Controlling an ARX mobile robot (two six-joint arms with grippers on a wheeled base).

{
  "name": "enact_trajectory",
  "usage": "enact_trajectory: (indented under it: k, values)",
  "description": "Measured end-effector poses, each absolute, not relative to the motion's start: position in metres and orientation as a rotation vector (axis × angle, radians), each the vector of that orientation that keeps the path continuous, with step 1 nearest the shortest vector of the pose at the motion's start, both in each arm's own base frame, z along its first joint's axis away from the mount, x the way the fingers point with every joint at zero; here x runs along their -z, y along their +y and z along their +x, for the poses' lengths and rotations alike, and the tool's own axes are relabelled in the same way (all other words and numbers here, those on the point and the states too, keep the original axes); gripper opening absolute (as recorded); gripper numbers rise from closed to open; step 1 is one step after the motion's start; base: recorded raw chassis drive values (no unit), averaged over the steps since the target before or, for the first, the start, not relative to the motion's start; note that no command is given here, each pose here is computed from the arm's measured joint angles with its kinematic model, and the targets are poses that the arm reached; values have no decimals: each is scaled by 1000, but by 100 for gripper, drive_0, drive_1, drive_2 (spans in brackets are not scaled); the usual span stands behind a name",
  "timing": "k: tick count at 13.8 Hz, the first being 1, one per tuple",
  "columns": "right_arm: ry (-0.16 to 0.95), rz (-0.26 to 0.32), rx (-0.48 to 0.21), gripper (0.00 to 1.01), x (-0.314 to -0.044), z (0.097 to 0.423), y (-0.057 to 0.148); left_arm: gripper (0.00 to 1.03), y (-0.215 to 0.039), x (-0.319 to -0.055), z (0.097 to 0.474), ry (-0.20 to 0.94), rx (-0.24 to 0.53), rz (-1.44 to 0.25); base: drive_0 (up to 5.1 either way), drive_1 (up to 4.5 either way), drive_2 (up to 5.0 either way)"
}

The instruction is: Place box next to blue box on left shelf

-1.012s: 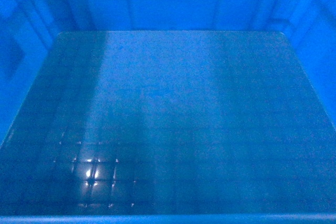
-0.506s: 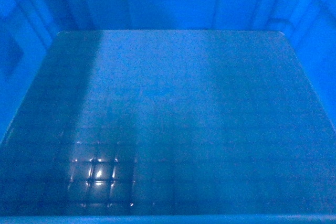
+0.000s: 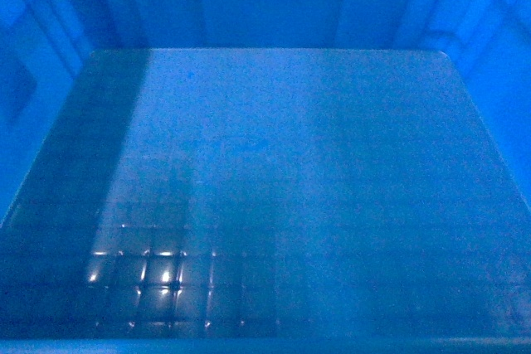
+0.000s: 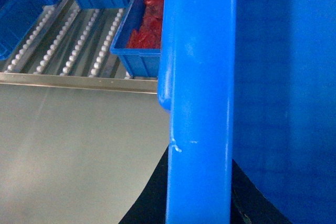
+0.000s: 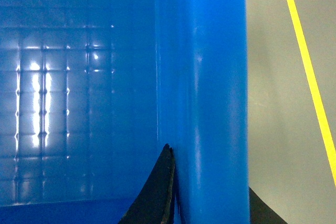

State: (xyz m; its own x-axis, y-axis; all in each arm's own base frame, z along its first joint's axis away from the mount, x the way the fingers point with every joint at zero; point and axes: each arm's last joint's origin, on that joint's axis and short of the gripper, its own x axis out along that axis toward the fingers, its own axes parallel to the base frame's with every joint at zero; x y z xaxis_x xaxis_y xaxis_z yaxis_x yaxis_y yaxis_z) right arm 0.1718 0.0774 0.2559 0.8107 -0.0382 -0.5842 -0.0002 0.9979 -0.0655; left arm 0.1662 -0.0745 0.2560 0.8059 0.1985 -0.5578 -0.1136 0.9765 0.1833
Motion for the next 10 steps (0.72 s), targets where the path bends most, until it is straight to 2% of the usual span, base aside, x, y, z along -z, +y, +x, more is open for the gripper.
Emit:
enact_trajectory:
  k: [4,10]
  values:
    - [625,-63,21,13,-256,172,77,12,-74,-256,166,612,-168,144,14,447,-420]
    - [625,-64,20,13,-256,172,77,12,-75,-256,166,612,-167,143,-495,246,246]
